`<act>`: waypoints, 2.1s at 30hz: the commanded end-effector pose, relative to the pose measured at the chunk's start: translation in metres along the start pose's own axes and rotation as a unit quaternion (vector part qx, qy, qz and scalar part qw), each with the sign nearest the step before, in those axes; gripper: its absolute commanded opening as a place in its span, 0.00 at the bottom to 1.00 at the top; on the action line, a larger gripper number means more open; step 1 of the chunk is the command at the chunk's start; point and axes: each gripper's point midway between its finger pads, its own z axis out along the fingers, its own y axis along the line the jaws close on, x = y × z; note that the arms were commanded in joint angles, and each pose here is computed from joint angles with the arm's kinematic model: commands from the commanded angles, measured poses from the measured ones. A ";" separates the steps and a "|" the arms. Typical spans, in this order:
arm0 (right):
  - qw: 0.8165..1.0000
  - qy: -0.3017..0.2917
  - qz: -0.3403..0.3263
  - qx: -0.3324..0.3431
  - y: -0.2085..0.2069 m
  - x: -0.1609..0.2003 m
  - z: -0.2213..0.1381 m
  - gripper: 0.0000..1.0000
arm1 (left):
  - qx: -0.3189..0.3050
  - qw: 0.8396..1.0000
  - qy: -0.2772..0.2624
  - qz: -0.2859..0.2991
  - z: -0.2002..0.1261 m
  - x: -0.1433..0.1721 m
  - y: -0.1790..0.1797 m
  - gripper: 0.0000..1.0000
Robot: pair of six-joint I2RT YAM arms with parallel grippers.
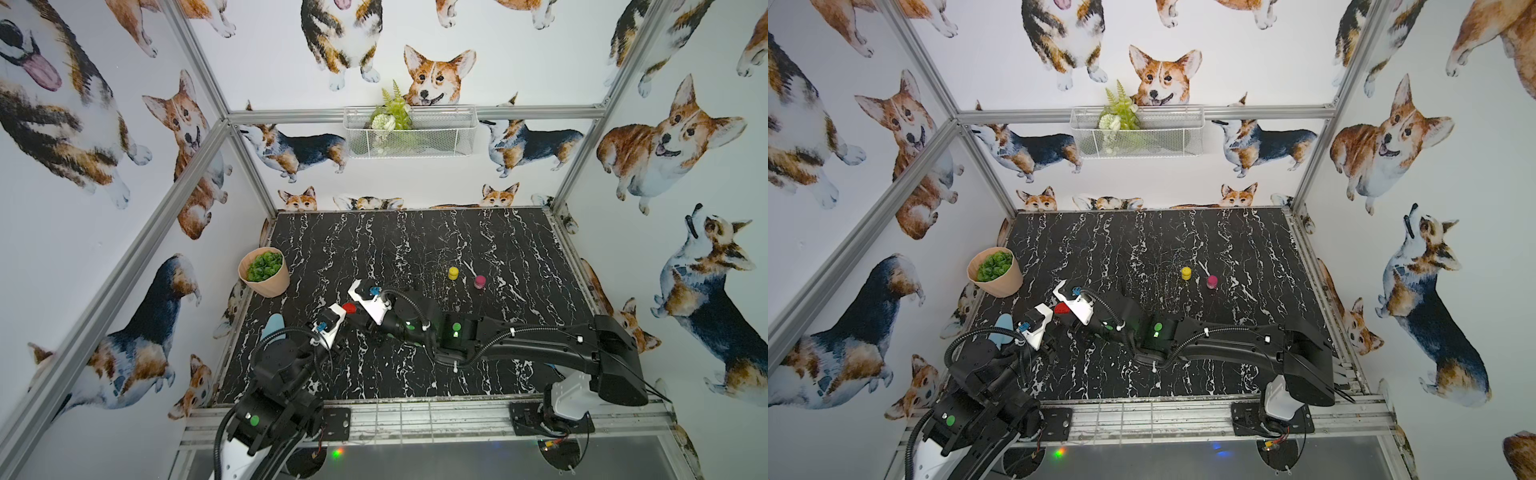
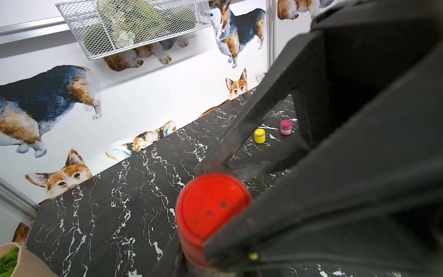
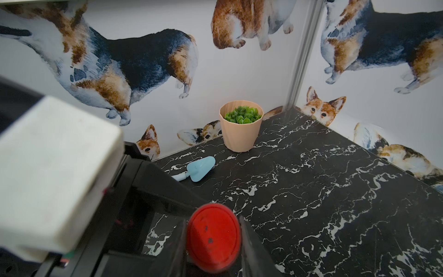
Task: Close the paint jar lid
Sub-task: Screw the lid onto the paint jar.
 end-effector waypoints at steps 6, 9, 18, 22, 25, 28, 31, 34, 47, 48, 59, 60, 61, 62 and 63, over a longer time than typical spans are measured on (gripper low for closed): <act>0.998 -0.008 0.013 0.067 -0.036 -0.021 -0.060 1.00 | -0.013 0.999 -0.035 0.016 0.000 -0.021 0.006 0.25; 0.999 0.027 0.017 0.017 -0.030 -0.027 -0.069 1.00 | -0.004 0.999 -0.032 0.016 0.001 -0.021 0.004 0.25; 0.990 0.115 0.011 -0.077 -0.023 -0.028 -0.068 1.00 | 0.041 0.998 -0.042 0.011 0.001 -0.024 -0.012 0.25; 0.987 0.141 -0.010 -0.080 -0.026 -0.019 -0.062 0.95 | 0.059 0.997 -0.043 0.007 0.002 -0.024 -0.018 0.25; 0.986 0.145 -0.010 -0.083 -0.025 -0.015 -0.055 0.92 | 0.070 0.997 -0.042 0.005 0.002 -0.024 -0.022 0.26; 0.986 0.143 -0.006 -0.085 -0.024 -0.013 -0.049 0.90 | 0.082 0.996 -0.044 0.003 0.002 -0.024 -0.025 0.25; 0.986 0.141 -0.004 -0.089 -0.022 -0.013 -0.044 0.90 | 0.080 0.996 -0.042 0.004 0.003 -0.024 -0.025 0.25; 0.985 0.143 -0.003 -0.095 -0.020 -0.016 -0.040 0.89 | 0.079 0.996 -0.041 0.003 0.003 -0.024 -0.025 0.25; 0.980 0.165 -0.012 -0.108 -0.001 -0.007 -0.025 0.74 | 0.075 0.996 -0.043 0.005 0.003 -0.024 -0.023 0.26; 0.980 0.167 -0.015 -0.108 0.000 -0.006 -0.024 0.74 | 0.074 0.996 -0.042 0.005 0.003 -0.024 -0.023 0.26; 0.982 0.166 -0.034 -0.085 0.003 -0.006 -0.019 0.60 | 0.073 0.996 -0.042 0.005 0.003 -0.024 -0.023 0.26; 0.982 0.167 -0.034 -0.085 0.003 -0.005 -0.019 0.59 | 0.072 0.997 -0.042 0.005 0.003 -0.023 -0.022 0.26; 0.981 0.171 -0.035 -0.085 0.004 -0.003 -0.018 0.58 | 0.072 0.996 -0.042 0.006 0.003 -0.024 -0.022 0.26; 0.981 0.172 -0.037 -0.084 0.004 -0.002 -0.017 0.58 | 0.072 0.996 -0.042 0.006 0.003 -0.024 -0.022 0.26; 0.981 0.173 -0.038 -0.084 0.005 -0.002 -0.017 0.58 | 0.072 0.997 -0.041 0.006 0.003 -0.023 -0.022 0.26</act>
